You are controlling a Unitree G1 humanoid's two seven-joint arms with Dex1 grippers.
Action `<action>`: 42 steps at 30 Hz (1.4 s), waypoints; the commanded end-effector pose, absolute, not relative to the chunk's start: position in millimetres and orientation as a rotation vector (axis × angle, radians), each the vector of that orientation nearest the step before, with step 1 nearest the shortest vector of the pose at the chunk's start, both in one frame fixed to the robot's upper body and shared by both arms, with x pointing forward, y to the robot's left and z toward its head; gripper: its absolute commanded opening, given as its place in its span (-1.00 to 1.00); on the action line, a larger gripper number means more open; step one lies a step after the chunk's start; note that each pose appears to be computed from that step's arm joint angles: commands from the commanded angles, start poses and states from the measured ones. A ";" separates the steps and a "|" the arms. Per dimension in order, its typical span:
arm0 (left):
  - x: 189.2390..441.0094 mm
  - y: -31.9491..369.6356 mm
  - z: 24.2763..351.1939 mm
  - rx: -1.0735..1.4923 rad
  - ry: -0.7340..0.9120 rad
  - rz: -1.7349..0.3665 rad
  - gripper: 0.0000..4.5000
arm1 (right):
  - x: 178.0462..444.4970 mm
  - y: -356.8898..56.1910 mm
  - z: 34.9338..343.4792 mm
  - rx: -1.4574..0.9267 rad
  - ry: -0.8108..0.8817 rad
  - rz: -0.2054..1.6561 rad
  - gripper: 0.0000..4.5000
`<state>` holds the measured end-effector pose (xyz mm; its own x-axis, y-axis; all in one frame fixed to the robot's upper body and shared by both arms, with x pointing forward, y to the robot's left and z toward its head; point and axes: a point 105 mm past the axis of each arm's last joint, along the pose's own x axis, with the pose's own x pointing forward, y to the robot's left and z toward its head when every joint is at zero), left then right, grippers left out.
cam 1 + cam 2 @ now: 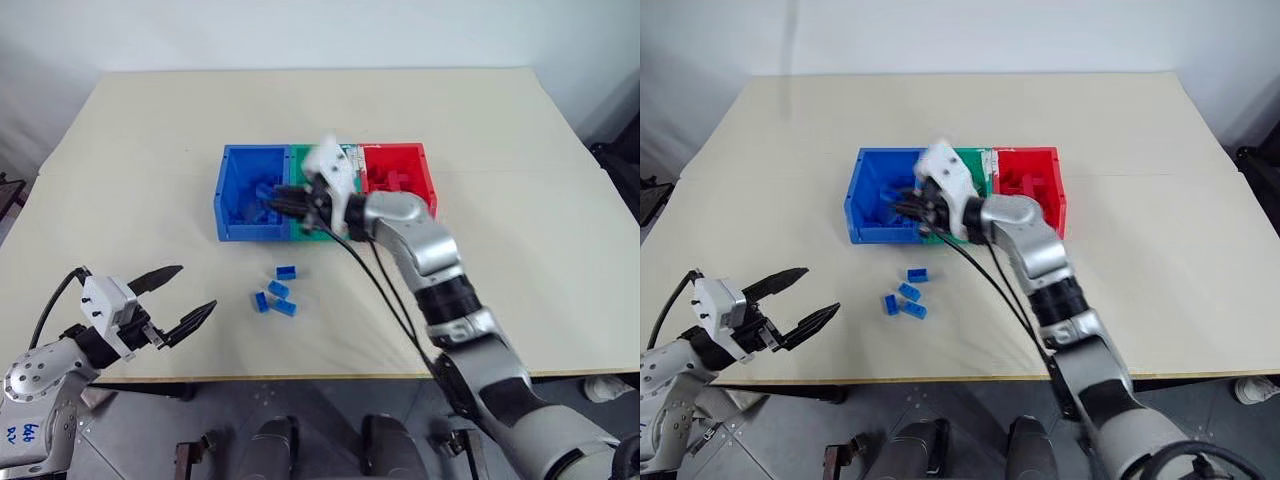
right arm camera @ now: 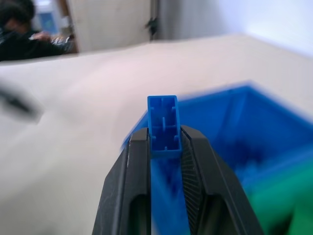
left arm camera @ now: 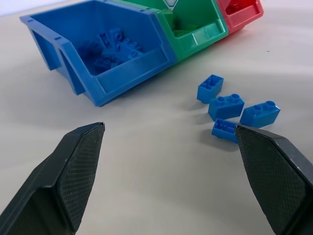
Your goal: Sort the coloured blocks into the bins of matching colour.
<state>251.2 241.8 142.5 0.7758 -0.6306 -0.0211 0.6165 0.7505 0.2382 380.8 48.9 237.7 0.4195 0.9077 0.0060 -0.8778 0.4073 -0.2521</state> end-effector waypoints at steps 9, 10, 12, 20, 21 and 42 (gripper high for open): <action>250.5 242.2 155.7 0.250 -0.112 -0.649 1.00 | 409.2 74.0 245.7 -0.299 -0.231 0.979 0.12; 250.1 242.4 156.3 0.250 -0.113 -0.648 1.00 | 409.5 73.8 246.1 -0.299 -0.235 0.978 0.27; 248.5 242.4 155.7 0.246 -0.103 -0.653 1.00 | 407.0 70.9 249.9 -0.287 -0.260 1.001 0.59; 251.9 246.9 155.6 0.236 -0.086 -0.669 1.00 | 389.8 23.9 245.9 -0.279 -0.318 1.112 0.99; 253.7 246.4 155.1 0.234 -0.086 -0.671 1.00 | 391.5 24.4 244.4 -0.282 -0.311 1.104 0.99; 236.8 281.0 144.0 0.312 0.047 -0.672 1.00 | 281.3 -147.7 172.3 -0.400 -0.282 1.268 0.99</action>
<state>238.4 273.6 134.6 0.7757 -0.6119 -0.1549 0.6308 0.7437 0.2212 292.7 -146.0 157.1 0.3281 0.9432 -0.0525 -0.8807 0.2853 -0.3780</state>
